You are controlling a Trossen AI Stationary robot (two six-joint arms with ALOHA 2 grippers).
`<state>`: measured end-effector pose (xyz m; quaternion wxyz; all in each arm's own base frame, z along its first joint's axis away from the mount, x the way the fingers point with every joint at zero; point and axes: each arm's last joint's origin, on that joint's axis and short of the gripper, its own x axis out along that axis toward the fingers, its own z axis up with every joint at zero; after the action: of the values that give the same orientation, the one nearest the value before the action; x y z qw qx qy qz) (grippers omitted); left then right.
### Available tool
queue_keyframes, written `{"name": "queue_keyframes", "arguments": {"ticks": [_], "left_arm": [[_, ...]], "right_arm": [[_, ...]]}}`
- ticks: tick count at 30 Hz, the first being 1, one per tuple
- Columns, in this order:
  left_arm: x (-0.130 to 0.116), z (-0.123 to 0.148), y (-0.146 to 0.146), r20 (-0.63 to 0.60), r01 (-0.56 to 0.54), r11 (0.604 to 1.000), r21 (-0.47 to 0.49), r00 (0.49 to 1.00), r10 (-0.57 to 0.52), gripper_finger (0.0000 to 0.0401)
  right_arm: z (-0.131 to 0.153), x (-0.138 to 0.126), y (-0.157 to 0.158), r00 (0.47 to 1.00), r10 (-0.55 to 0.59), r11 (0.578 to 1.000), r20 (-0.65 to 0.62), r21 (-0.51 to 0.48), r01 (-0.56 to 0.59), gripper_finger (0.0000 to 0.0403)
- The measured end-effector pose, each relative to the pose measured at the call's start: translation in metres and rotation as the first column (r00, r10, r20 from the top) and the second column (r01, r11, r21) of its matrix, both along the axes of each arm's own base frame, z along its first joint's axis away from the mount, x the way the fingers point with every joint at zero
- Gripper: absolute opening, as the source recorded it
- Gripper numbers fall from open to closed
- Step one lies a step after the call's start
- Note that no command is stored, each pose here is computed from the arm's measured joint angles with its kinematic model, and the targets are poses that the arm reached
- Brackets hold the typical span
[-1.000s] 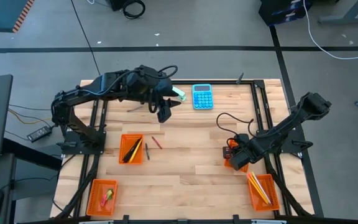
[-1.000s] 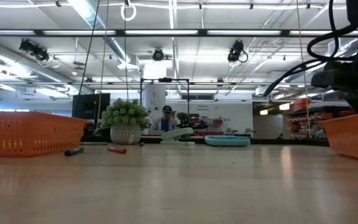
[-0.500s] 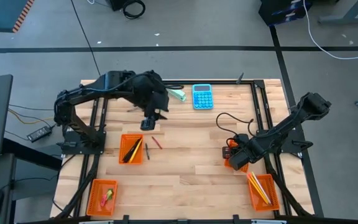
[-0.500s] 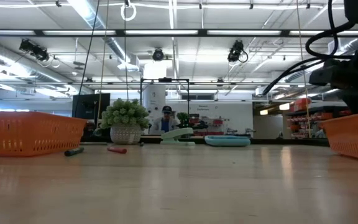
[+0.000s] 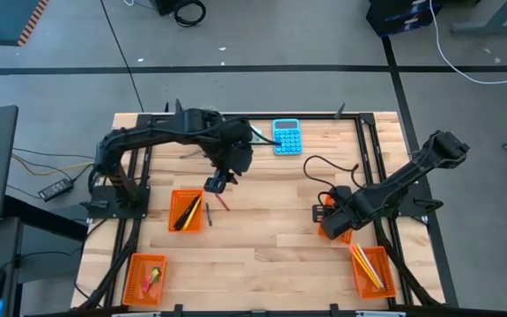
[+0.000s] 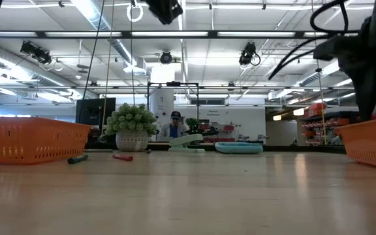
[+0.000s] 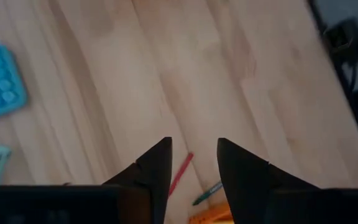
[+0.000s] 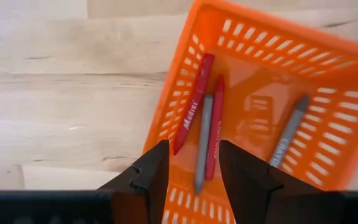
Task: Sort crayons/erasers/pens/pencils in bins
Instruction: Put the red crayon into the top right orange basket
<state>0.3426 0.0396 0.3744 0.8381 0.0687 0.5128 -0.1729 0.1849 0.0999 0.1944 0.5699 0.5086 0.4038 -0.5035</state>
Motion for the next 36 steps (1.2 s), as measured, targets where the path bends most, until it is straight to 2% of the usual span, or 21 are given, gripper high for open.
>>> {"name": "queue_keyframes", "arguments": {"ticks": [3, 5, 9, 13, 17, 21, 26, 31, 36], "left_arm": [[0.0, -0.026, 0.006, -0.089, -0.001, 1.0, -0.012, 0.996, 0.0, 0.0132], [-0.003, -0.047, 0.01, -0.161, -0.013, 0.999, -0.052, 0.987, 0.004, 0.0129], [-0.013, -0.092, 0.012, -0.265, -0.018, 0.994, -0.105, 0.964, -0.01, 0.0123], [-0.022, -0.133, 0.012, -0.338, -0.007, 0.999, -0.053, 0.941, -0.012, 0.0114], [-0.027, -0.161, 0.009, -0.344, 0.015, 1.0, 0.009, 0.939, -0.011, 0.0102], [-0.028, -0.174, 0.003, -0.32, 0.121, 0.992, 0.022, 0.941, -0.107, 0.0092], [-0.024, -0.181, -0.003, -0.247, 0.246, 0.968, 0.058, 0.943, -0.225, 0.01], [-0.021, -0.185, -0.009, -0.198, 0.377, 0.919, 0.114, 0.915, -0.351, 0.0119], [-0.02, -0.195, -0.009, -0.209, 0.394, 0.899, 0.194, 0.912, -0.354, 0.0133]], "right_arm": [[0.014, 0.002, 0.001, 1.0, 0.008, 1.0, -0.013, -0.009, -0.008, 0.0147], [0.024, 0.003, 0.002, 1.0, 0.009, 1.0, -0.008, -0.028, -0.009, 0.0147], [0.044, 0.004, 0.005, 0.999, 0.003, 0.992, 0.048, -0.129, 0.003, 0.0147], [0.061, 0.003, 0.007, 0.996, 0.023, 0.977, 0.092, -0.213, -0.003, 0.0147], [0.073, 0.004, 0.01, 0.991, 0.096, 0.971, 0.095, -0.227, -0.072, 0.0147], [0.081, 0.004, 0.015, 0.981, 0.152, 0.959, 0.122, -0.259, -0.116, 0.0147], [0.086, 0.004, 0.019, 0.97, 0.17, 0.945, 0.175, -0.307, -0.11, 0.0147], [0.087, 0.004, 0.019, 0.966, 0.171, 0.938, 0.195, -0.331, -0.1, 0.0147], [0.088, 0.005, 0.018, 0.961, 0.175, 0.927, 0.213, -0.363, -0.088, 0.0147]]}}
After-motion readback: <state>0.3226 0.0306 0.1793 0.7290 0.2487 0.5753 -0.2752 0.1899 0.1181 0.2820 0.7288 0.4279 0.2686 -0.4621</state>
